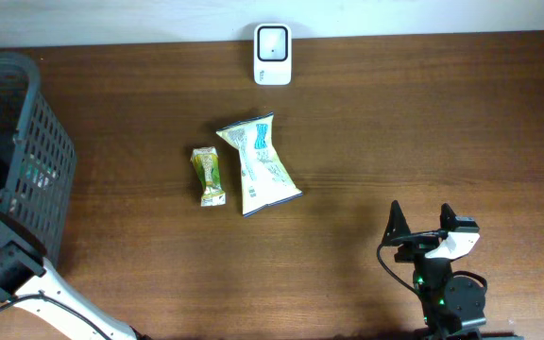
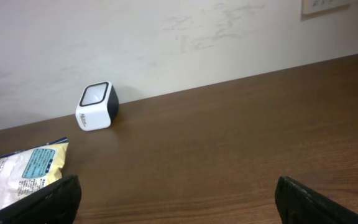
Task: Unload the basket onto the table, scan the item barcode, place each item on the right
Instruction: 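Reach into the basket and grasp the orange Kleenex tissue pack, then carry the Kleenex pack out and set it left of the tea pouch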
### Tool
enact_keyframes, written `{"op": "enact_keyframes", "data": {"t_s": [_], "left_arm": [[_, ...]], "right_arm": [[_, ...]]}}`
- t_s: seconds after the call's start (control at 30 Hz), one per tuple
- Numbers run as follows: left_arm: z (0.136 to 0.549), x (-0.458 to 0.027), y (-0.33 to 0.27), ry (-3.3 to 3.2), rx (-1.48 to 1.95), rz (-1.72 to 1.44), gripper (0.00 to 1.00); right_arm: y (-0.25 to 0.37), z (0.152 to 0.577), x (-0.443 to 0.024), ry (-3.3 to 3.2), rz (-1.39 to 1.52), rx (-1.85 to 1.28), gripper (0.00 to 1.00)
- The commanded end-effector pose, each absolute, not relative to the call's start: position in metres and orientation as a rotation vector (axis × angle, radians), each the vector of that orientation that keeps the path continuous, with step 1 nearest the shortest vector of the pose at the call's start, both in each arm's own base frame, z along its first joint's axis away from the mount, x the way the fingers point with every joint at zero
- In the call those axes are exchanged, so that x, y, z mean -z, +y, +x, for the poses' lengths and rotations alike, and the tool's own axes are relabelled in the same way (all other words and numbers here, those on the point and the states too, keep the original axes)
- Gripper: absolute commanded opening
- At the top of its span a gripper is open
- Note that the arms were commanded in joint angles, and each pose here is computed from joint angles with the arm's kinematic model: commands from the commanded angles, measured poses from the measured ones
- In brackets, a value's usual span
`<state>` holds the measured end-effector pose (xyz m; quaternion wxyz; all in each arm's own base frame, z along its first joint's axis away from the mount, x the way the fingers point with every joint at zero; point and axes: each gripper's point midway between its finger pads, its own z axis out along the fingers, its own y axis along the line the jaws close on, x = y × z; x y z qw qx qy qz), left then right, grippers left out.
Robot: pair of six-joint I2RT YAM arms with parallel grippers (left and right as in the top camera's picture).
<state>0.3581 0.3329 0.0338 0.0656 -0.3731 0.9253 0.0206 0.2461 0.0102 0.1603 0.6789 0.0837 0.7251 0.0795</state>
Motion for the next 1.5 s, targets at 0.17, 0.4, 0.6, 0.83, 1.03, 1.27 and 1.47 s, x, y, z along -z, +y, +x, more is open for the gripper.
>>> {"op": "enact_keyframes", "data": {"t_s": [0.17,0.4,0.6,0.83,1.03,1.27,1.47], "left_arm": [[0.385,-0.142,0.335,2.611,-0.037,-1.017,0.27],[0.398,-0.259,0.301,2.414,-0.044,-0.835,0.26],[0.401,-0.352,0.23,2.278,-0.074,-0.611,0.27],[0.399,-0.365,0.086,2.417,0.033,-0.238,0.32],[0.39,-0.28,0.018,2.703,0.123,-0.064,0.33],[0.372,-0.148,-0.024,2.94,0.176,-0.003,0.34],[0.356,-0.054,-0.031,2.959,0.122,-0.068,0.37]], "right_arm": [[0.011,0.246,-0.156,1.638,0.194,-0.182,0.99],[0.011,0.246,-0.157,1.638,0.194,-0.182,0.99],[0.011,0.246,-0.156,1.638,0.194,-0.182,0.99],[0.011,0.246,-0.156,1.639,0.194,-0.182,0.99],[0.011,0.246,-0.156,1.639,0.194,-0.182,0.99],[0.011,0.246,-0.156,1.639,0.194,-0.182,0.99],[0.011,0.246,-0.156,1.639,0.194,-0.182,0.99]]}}
